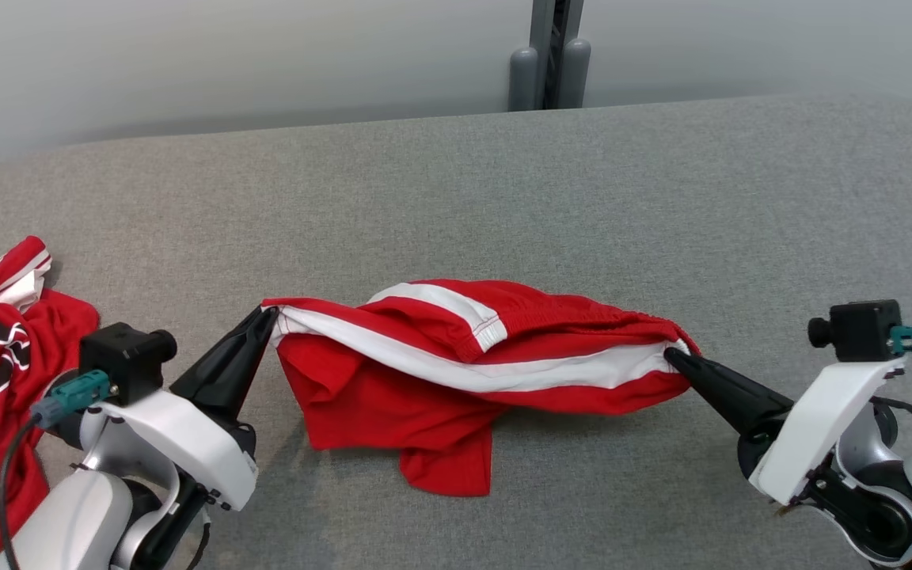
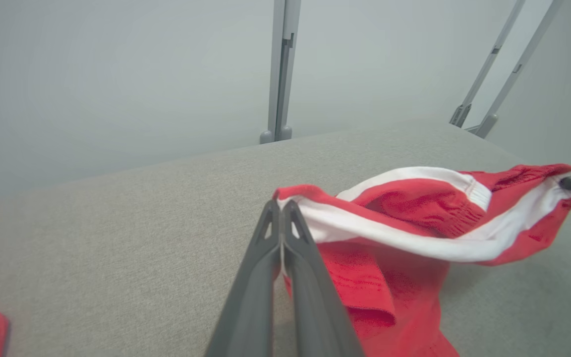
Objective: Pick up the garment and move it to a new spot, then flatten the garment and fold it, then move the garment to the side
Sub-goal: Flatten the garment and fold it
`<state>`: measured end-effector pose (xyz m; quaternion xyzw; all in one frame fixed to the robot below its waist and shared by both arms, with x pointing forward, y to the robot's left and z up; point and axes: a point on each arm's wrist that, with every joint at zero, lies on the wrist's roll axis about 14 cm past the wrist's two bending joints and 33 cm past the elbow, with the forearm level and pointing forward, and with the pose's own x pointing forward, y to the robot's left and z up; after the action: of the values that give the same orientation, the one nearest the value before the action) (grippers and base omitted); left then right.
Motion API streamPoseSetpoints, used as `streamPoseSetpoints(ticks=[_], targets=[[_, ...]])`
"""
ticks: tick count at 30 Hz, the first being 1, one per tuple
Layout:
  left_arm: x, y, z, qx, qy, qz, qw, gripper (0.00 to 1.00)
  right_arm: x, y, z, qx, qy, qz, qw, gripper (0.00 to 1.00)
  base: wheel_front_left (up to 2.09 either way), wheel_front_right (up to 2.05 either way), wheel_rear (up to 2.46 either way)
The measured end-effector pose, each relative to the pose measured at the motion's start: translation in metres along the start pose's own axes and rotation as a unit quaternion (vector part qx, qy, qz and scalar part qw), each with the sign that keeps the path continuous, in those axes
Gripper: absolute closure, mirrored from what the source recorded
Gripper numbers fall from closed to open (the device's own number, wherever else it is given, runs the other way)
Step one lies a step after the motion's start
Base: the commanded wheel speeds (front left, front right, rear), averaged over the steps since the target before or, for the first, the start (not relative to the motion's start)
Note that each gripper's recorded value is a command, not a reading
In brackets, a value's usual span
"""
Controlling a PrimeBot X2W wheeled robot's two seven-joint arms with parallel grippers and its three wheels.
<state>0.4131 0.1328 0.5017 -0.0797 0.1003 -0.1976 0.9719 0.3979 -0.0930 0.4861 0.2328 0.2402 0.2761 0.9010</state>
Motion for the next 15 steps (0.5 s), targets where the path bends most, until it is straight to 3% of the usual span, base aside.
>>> streamPoseSetpoints(ticks=[7,12,15], targets=[[-0.009,-0.008,0.047,0.026,-0.034,-0.011,0.999,1.00,-0.020,0.031,0.047,0.108,-0.096,0.068,0.987,1.00,0.00,0.00,0.00],[-0.018,-0.012,0.086,0.047,-0.079,-0.009,0.996,1.00,-0.043,0.046,0.106,0.160,-0.233,0.112,0.953,1.00,0.00,0.00,0.00],[-0.022,-0.012,0.099,0.050,-0.098,-0.002,0.994,1.00,-0.052,0.047,0.121,0.169,-0.271,0.118,0.940,1.00,0.00,0.00,0.00]])
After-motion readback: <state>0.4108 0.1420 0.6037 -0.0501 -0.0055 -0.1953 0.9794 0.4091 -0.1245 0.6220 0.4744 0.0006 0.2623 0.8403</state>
